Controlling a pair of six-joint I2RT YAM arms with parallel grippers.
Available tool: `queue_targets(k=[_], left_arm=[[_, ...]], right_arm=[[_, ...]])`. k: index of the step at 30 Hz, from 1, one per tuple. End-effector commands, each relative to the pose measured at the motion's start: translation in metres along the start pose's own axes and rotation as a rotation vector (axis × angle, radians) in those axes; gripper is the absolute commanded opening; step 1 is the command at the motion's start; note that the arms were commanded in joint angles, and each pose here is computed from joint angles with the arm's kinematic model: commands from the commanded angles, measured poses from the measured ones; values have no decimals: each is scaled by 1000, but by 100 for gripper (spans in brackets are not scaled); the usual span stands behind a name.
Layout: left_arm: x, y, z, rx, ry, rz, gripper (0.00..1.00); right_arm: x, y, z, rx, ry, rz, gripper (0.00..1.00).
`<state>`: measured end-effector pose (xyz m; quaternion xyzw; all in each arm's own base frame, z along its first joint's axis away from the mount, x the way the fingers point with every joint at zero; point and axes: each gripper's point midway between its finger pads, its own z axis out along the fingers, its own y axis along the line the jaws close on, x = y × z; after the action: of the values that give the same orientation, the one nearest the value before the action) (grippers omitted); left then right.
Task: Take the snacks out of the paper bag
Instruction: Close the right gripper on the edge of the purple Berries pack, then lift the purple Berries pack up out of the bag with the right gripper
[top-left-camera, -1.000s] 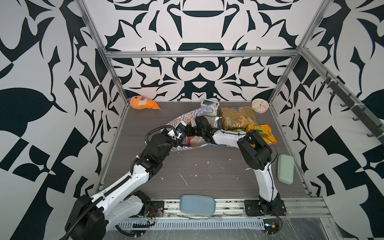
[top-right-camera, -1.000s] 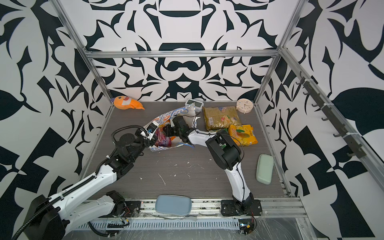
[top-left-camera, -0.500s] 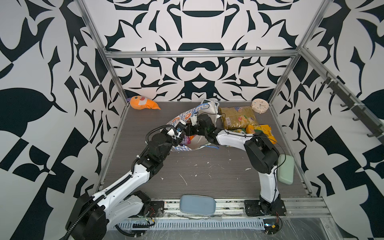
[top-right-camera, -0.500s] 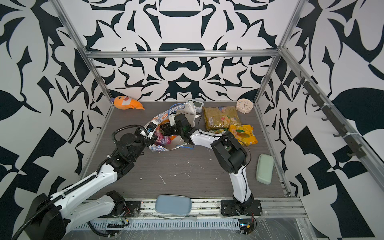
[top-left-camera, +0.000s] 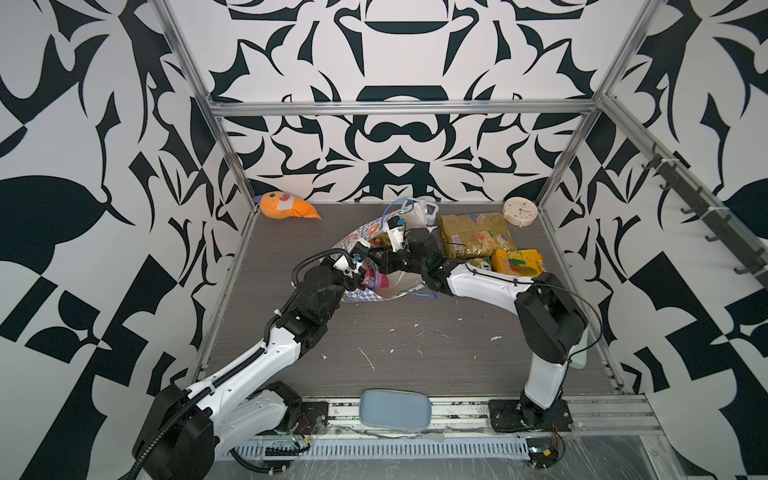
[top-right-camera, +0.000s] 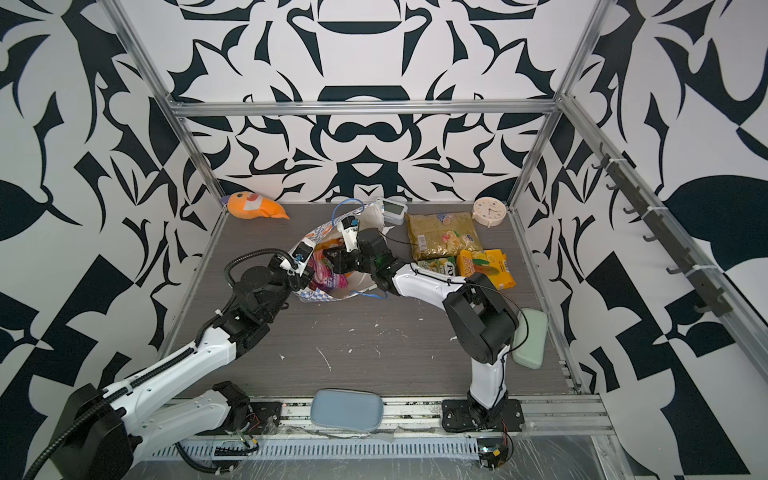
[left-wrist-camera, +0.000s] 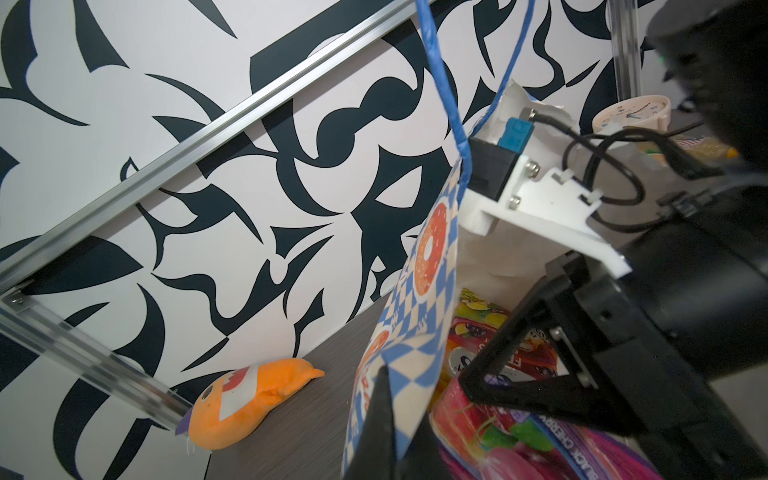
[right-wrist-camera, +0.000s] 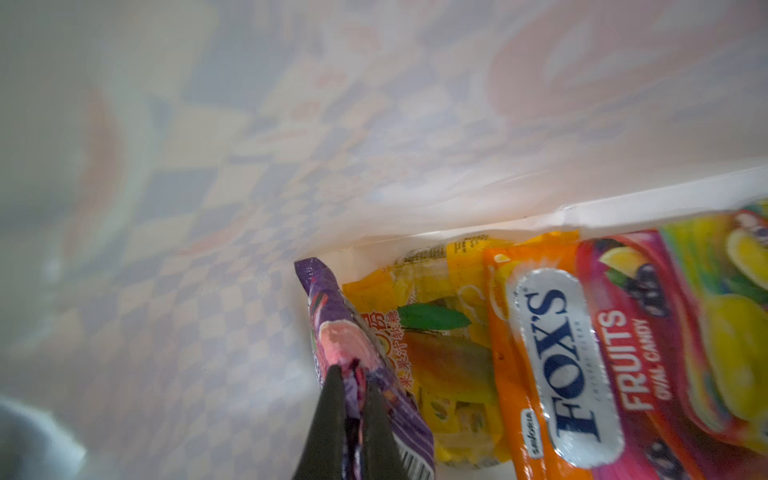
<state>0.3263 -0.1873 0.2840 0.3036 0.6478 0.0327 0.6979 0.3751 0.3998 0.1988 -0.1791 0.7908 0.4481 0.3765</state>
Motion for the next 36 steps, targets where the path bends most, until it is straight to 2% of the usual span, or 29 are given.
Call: queue_targets(k=[1,15,31,36], left_arm=[[-11,1,0,-8,-52,-6,0],[-12,3,-1,-20,-51,-5,0],[-14,7,-2,-30,-45,-9,0],[-14,8,-1,-36,-42,-11,0]], right_arm=[[-39,21,-23,-21,-115,-87,0],[-65,47,-66,-9,-194,-230,0],[-92,75,-106,7,-245,-311,0],[-90,82,-122,18,-237,-394,0]])
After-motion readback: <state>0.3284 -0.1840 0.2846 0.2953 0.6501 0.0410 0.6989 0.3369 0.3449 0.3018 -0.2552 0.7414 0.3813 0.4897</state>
